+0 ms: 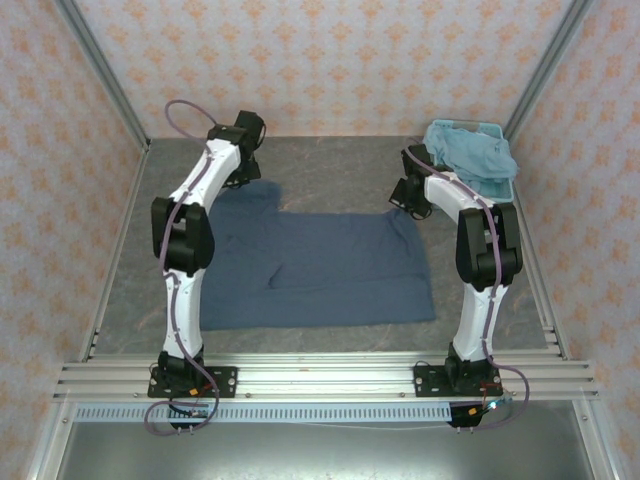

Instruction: Fold and stack the t-shirts

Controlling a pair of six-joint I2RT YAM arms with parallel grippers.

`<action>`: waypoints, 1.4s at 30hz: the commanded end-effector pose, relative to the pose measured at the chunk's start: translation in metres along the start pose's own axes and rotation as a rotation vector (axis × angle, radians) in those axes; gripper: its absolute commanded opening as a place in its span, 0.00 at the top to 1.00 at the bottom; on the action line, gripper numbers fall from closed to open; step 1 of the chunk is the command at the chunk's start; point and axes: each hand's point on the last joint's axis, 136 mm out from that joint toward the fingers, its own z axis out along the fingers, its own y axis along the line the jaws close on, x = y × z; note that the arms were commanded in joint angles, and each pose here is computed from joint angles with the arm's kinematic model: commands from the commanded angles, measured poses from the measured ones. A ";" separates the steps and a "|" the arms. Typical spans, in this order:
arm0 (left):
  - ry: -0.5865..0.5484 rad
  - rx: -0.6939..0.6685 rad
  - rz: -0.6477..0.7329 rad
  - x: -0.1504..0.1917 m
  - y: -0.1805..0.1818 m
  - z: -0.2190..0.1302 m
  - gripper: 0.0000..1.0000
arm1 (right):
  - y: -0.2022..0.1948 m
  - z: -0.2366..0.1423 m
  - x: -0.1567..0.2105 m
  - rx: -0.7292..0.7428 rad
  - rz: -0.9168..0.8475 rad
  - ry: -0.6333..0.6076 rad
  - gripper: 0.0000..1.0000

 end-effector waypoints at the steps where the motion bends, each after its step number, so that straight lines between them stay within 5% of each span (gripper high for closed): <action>1: 0.011 0.021 0.006 0.013 0.009 -0.018 1.00 | -0.003 -0.023 -0.006 0.017 -0.045 -0.040 1.00; 18: 0.050 0.032 -0.079 0.117 0.093 -0.094 1.00 | -0.035 -0.060 0.009 0.071 -0.058 -0.159 1.00; 42: 0.173 -0.028 -0.041 0.243 0.162 -0.107 1.00 | -0.110 -0.078 0.075 0.330 -0.073 -0.120 1.00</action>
